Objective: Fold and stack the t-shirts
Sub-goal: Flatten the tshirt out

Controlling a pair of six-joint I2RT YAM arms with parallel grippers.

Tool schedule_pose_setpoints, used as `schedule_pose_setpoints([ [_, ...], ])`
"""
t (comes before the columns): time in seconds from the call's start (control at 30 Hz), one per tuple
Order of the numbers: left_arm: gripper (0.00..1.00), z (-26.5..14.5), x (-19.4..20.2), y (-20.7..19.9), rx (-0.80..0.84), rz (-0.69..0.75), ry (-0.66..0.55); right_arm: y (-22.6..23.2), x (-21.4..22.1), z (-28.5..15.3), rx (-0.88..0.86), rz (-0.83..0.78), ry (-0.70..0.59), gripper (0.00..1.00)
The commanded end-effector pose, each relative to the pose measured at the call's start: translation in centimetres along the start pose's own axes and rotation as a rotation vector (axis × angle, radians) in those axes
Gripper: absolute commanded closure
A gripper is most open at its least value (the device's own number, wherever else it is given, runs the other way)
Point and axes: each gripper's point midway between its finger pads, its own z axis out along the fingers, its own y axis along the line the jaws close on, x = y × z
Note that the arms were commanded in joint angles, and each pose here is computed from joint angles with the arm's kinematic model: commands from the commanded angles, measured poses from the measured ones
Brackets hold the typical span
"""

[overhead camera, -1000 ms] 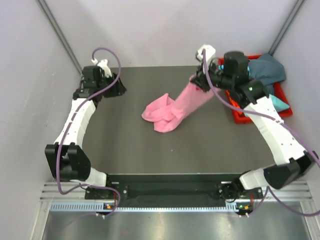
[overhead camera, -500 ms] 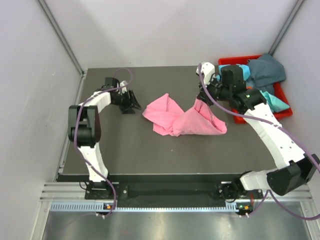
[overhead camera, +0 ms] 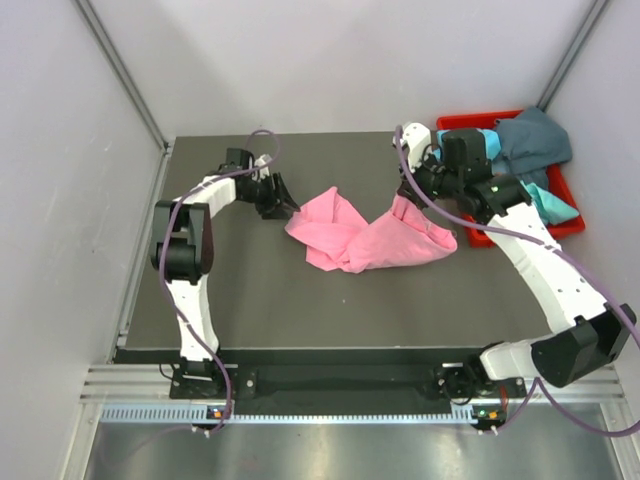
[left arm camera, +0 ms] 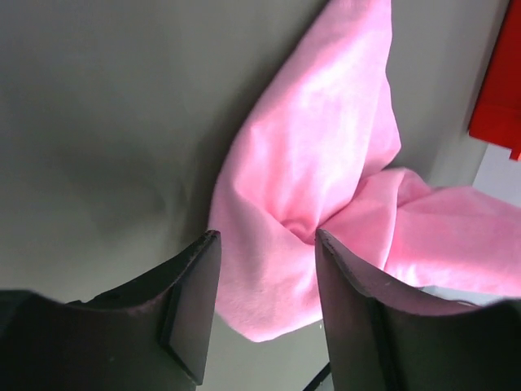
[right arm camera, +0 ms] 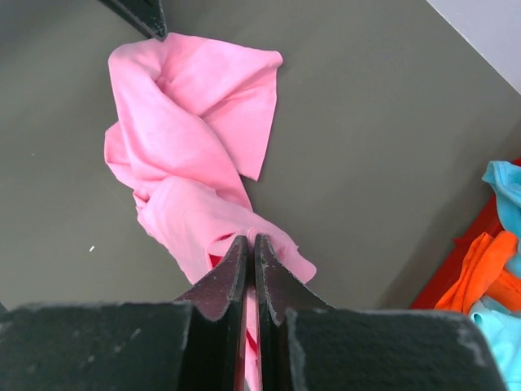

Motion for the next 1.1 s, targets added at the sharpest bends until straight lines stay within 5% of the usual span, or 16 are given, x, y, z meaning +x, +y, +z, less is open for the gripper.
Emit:
schedule_pose_setpoints([
  [0.0,0.46,0.7,1.0,-0.9,0.041,0.012,0.021,-1.3,-2.8,-0.8,0.04,-0.027,-0.077,1.0],
  [0.17,0.58,1.1,1.7,-1.0,0.02,0.037,0.033,-1.5,-2.5,-0.5,0.047,-0.009,-0.081,1.0],
  [0.23,0.71,0.9,1.4,-1.3,0.017,0.048,0.023,-1.7,-2.6,-0.5,0.05,-0.01,-0.087,1.0],
  [0.3,1.0,0.4,0.6,-1.6,0.0,0.074,0.001,-1.9,-2.7,-0.5,0.058,-0.009,-0.091,1.0],
  [0.47,1.0,-3.5,-2.4,-4.5,-0.039,0.203,-0.112,-3.6,-3.4,-1.2,0.135,-0.017,-0.123,1.0],
  [0.7,1.0,-16.4,-8.3,-14.4,-0.101,0.556,-0.454,-8.3,-7.4,-4.6,0.338,-0.058,-0.224,1.0],
  [0.9,1.0,-23.7,-7.0,-18.6,-0.135,0.699,-0.572,-10.4,-11.3,-9.2,0.471,-0.036,-0.355,1.0],
  [1.07,1.0,-27.1,-3.7,-19.0,-0.18,0.768,-0.567,-8.0,-11.6,-12.1,0.416,-0.02,-0.4,1.0],
])
